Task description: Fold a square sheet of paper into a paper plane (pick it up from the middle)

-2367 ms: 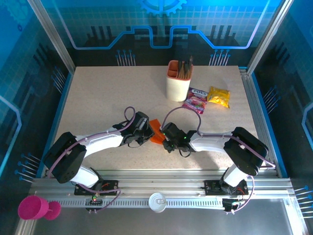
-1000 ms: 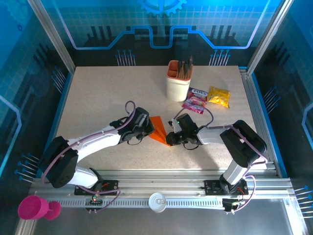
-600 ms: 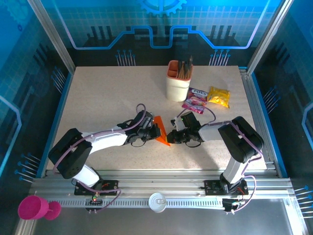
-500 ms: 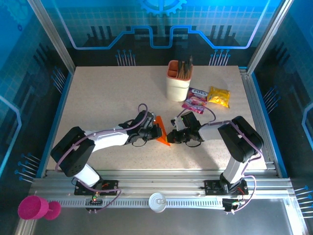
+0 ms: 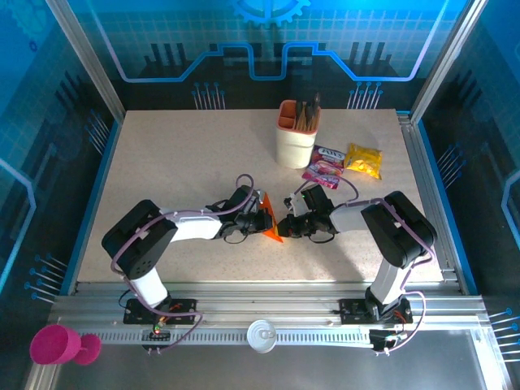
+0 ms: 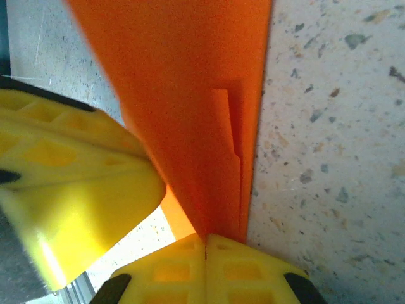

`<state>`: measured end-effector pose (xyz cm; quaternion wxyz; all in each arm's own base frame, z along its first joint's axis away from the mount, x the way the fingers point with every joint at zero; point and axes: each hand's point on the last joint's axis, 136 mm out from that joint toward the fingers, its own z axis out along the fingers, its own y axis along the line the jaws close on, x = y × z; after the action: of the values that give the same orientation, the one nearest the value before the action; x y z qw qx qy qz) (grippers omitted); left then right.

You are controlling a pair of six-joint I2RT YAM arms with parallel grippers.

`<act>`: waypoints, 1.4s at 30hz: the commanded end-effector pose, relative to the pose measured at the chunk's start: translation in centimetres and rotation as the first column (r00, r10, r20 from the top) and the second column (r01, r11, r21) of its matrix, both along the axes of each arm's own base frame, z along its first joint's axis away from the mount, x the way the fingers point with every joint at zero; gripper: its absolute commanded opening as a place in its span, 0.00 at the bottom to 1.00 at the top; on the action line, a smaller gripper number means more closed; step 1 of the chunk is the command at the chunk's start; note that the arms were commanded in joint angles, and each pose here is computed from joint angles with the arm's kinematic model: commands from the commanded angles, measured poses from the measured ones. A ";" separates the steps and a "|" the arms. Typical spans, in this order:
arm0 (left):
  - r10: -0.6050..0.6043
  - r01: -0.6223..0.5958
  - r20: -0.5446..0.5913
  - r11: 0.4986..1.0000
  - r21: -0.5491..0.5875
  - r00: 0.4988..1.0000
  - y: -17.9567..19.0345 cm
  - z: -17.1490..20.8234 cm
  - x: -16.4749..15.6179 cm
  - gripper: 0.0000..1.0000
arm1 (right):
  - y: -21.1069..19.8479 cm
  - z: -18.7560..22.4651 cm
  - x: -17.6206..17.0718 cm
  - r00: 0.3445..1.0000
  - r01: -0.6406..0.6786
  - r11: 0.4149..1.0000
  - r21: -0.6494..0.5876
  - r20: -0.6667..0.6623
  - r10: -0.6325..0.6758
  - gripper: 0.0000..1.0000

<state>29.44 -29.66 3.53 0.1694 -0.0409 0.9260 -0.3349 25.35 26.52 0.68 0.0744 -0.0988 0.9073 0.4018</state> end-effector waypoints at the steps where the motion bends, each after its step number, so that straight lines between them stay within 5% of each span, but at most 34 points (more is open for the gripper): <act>1: -0.013 0.017 0.063 0.999 -0.052 0.998 -1.3 1.7 1.9 0.00 | -4.7 -7.1 -5.1 0.975 0.002 0.964 -0.266 -0.214 -0.061 0.00; 42: 0.084 -0.085 0.064 0.996 0.008 0.994 1.6 -1.2 7.6 0.00 | -4.7 -7.4 -5.1 0.973 -0.006 0.965 -0.262 -0.223 -0.055 0.00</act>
<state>36.41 -28.61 2.80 0.2100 -0.0751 0.9140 -0.3388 25.32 26.55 0.62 0.0611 -0.0952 0.9043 0.4116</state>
